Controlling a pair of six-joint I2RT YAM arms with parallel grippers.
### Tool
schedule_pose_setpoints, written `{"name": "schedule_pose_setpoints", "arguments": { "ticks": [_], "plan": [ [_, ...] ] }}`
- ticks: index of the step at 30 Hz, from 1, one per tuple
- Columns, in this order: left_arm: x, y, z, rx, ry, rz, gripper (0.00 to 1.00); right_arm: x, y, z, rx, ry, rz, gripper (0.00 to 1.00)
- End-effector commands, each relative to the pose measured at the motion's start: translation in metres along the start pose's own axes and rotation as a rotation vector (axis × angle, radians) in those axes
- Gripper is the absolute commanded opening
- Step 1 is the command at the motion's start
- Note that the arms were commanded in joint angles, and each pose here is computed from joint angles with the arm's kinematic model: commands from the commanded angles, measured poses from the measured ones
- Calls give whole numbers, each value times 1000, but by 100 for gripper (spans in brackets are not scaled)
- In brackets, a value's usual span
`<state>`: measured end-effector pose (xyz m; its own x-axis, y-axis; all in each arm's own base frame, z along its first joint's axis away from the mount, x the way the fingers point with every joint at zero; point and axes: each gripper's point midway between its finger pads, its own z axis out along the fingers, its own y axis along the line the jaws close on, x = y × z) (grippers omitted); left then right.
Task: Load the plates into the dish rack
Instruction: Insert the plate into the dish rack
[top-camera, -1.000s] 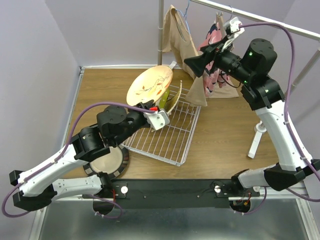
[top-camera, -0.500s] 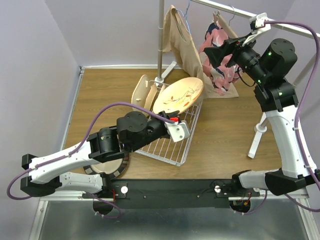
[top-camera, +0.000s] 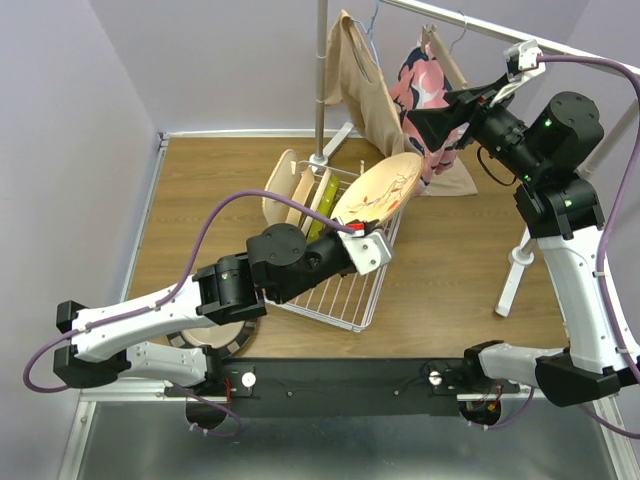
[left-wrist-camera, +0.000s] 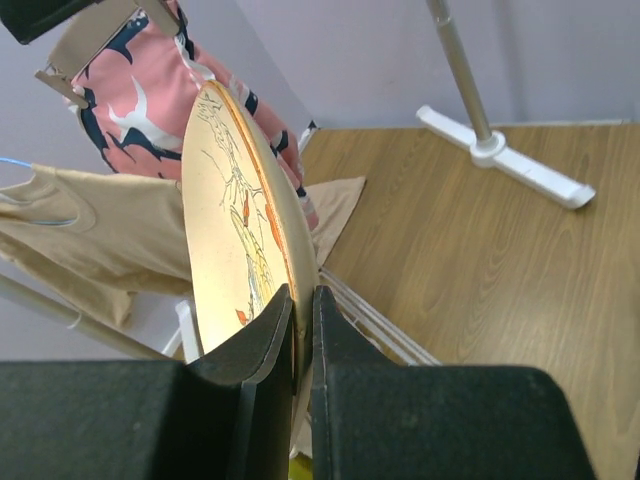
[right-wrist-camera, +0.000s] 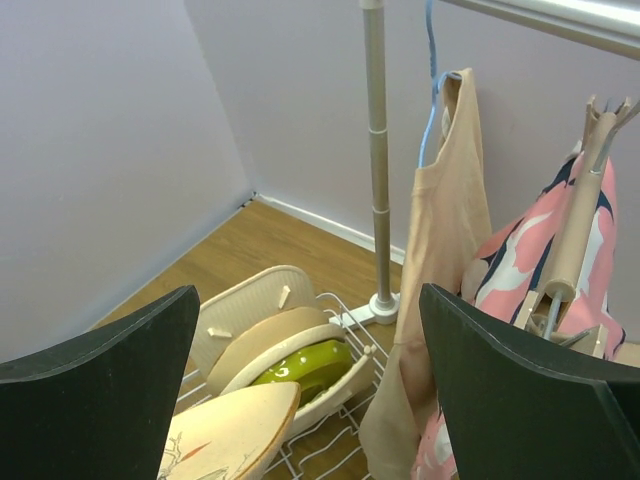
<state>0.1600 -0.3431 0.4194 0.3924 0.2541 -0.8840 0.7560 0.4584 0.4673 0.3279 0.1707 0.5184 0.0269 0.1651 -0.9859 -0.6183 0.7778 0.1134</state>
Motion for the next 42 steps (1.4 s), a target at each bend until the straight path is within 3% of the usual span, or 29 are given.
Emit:
{"name": "schedule_pose_setpoints", "arguments": {
  "ticks": [1,22,42],
  "plan": [
    [-58,34,-7,-143,-230,-148,0,-4,-1,-4,10,-19,19,100],
    [-3,-2,42,-210,-192,-358,0,2,-6,-13,26,-13,55,100],
    [63,24,69,-319,-151,-477,0,8,-9,-18,37,-5,70,100]
  ]
}}
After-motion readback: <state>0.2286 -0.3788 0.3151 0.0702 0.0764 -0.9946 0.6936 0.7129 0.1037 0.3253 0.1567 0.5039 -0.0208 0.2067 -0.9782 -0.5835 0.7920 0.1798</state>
